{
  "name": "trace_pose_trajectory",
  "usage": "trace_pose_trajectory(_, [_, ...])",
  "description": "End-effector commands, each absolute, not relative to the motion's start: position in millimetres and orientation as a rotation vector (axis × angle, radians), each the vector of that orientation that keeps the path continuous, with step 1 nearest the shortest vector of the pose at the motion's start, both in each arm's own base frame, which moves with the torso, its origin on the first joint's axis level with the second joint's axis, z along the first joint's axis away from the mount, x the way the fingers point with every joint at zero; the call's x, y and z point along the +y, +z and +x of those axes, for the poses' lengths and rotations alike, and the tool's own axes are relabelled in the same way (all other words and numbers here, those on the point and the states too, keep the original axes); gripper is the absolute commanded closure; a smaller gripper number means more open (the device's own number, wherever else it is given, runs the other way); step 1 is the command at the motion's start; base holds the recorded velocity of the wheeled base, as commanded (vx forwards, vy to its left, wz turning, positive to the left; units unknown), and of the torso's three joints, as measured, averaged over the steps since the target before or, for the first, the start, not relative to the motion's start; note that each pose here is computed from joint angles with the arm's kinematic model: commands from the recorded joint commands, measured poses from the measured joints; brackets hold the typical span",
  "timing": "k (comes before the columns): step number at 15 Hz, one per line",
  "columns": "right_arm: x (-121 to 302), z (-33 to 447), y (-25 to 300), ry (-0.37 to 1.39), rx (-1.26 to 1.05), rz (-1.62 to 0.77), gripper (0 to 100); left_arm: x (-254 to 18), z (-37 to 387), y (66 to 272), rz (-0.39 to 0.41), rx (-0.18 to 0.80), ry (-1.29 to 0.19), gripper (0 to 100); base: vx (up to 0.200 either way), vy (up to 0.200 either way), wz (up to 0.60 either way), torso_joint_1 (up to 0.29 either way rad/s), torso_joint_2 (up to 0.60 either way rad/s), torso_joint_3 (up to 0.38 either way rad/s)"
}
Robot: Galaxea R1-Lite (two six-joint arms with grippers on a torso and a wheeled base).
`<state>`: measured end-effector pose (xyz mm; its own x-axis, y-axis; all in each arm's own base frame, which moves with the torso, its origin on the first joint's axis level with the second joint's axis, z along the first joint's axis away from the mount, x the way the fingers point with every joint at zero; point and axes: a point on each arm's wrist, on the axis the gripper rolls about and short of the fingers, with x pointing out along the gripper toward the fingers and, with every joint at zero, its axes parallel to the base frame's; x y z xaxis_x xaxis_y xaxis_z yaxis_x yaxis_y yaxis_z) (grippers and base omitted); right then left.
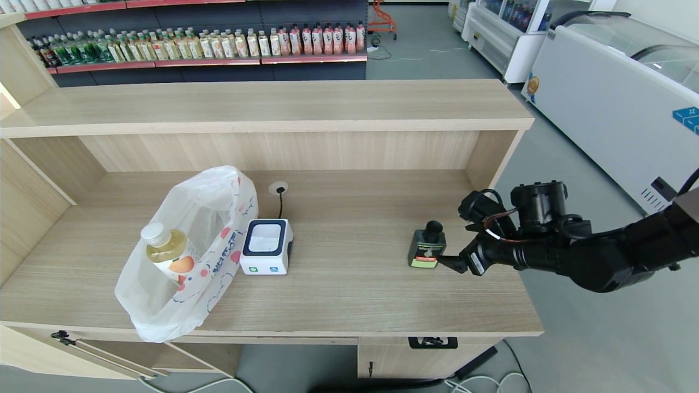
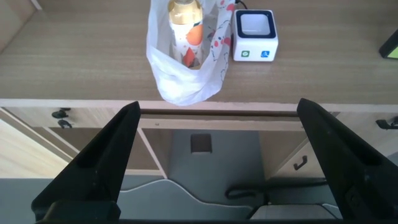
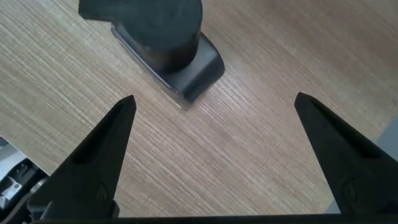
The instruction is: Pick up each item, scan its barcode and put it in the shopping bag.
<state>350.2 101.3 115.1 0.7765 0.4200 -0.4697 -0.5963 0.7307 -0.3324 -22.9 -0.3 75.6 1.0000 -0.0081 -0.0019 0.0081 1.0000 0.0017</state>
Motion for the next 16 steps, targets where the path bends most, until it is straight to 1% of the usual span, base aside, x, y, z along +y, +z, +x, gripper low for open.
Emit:
trace_pose_trajectory(1, [121.7,371.1,99.9,0.612,0.372,-0.497,0,-0.3,-22.9,75.6,0.002,0.002,-0.008,0,0.0,0.0,0.0,0.0,0.0,0.0])
trace_pose_trajectory(4, [141.5,389.7,88.7,0.64,0.354,-0.501,0,-0.3,-22.9,75.6,0.002,0.002,-0.008,0,0.0,0.0,0.0,0.0,0.0,0.0])
trace_pose_trajectory(7, [150.5,394.8,76.1,0.67,0.356,-0.5,0,-0.3,-22.9,75.6,0.002,0.002,-0.008,0,0.0,0.0,0.0,0.0,0.0,0.0])
trace_pose_trajectory(8, [151.3,394.9,75.0,0.673,0.357,-0.5,100,-0.3,-22.9,75.6,0.002,0.002,-0.008,0,0.0,0.0,0.0,0.0,0.0,0.0])
trace_pose_trajectory(11, [156.6,390.8,80.6,0.671,0.354,-0.455,100,-0.3,-22.9,75.6,0.002,0.002,-0.008,0,0.0,0.0,0.0,0.0,0.0,0.0])
trace_pose_trajectory(12, [152.7,386.2,90.4,0.662,0.338,-0.445,100,-0.3,-22.9,75.6,0.002,0.002,-0.008,0,0.0,0.0,0.0,0.0,0.0,0.0])
trace_pose_trajectory(14, [142.6,380.5,96.2,0.643,0.34,-0.44,100,-0.3,-22.9,75.6,0.002,0.002,-0.008,0,0.0,0.0,0.0,0.0,0.0,0.0])
trace_pose_trajectory(16, [139.6,374.3,114.0,0.63,0.304,-0.422,100,-0.3,-22.9,75.6,0.002,0.002,-0.008,0,0.0,0.0,0.0,0.0,0.0,0.0])
